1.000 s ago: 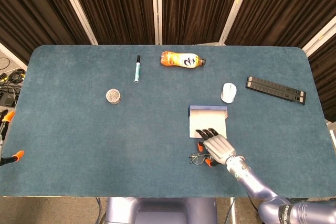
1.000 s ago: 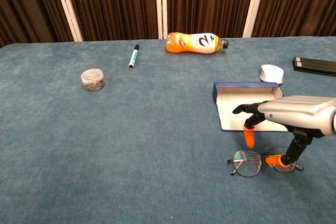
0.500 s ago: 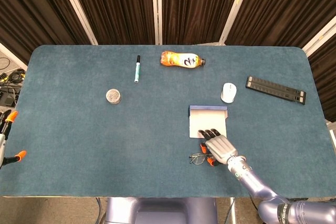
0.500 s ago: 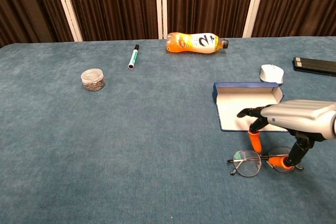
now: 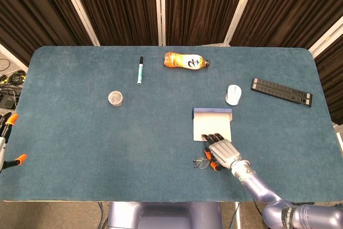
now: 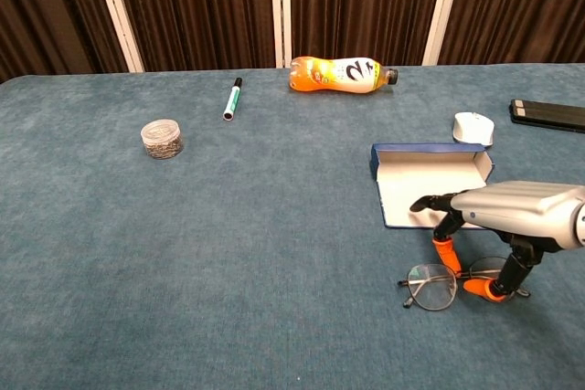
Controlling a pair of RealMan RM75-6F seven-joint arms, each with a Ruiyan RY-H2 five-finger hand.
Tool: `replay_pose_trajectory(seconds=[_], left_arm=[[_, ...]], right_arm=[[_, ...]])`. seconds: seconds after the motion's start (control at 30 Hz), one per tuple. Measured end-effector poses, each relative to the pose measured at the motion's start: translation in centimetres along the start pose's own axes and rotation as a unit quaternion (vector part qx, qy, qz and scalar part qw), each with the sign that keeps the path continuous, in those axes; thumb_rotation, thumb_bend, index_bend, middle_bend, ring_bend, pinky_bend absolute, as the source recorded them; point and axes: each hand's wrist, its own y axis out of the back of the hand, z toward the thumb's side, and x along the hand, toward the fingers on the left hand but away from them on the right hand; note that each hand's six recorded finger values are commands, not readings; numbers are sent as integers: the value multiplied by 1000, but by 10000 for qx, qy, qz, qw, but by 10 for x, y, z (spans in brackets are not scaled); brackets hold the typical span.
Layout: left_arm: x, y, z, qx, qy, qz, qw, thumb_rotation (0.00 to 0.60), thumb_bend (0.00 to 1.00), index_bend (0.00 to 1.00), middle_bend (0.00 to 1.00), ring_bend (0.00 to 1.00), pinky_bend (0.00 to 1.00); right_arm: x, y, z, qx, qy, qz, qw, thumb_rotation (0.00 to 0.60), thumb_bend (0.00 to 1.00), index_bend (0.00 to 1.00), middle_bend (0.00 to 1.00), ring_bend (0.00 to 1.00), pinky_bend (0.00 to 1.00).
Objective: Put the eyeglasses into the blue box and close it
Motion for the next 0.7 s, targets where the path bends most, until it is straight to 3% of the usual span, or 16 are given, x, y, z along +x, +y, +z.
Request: replay_pose_trajectory(seconds=[0.3, 0.7], left_arm=[[1, 0, 0, 0, 5, -4, 10000, 600, 0, 0, 0, 0, 0], [1, 0, -1, -9, 19, -1, 10000, 600, 0, 0, 0, 0, 0]], right_arm=[[1, 2, 1, -29, 29, -38, 10000, 600, 364, 615, 0, 0, 0], [1, 23, 0, -171, 62, -304, 9994, 600, 368, 623, 8, 0, 0]])
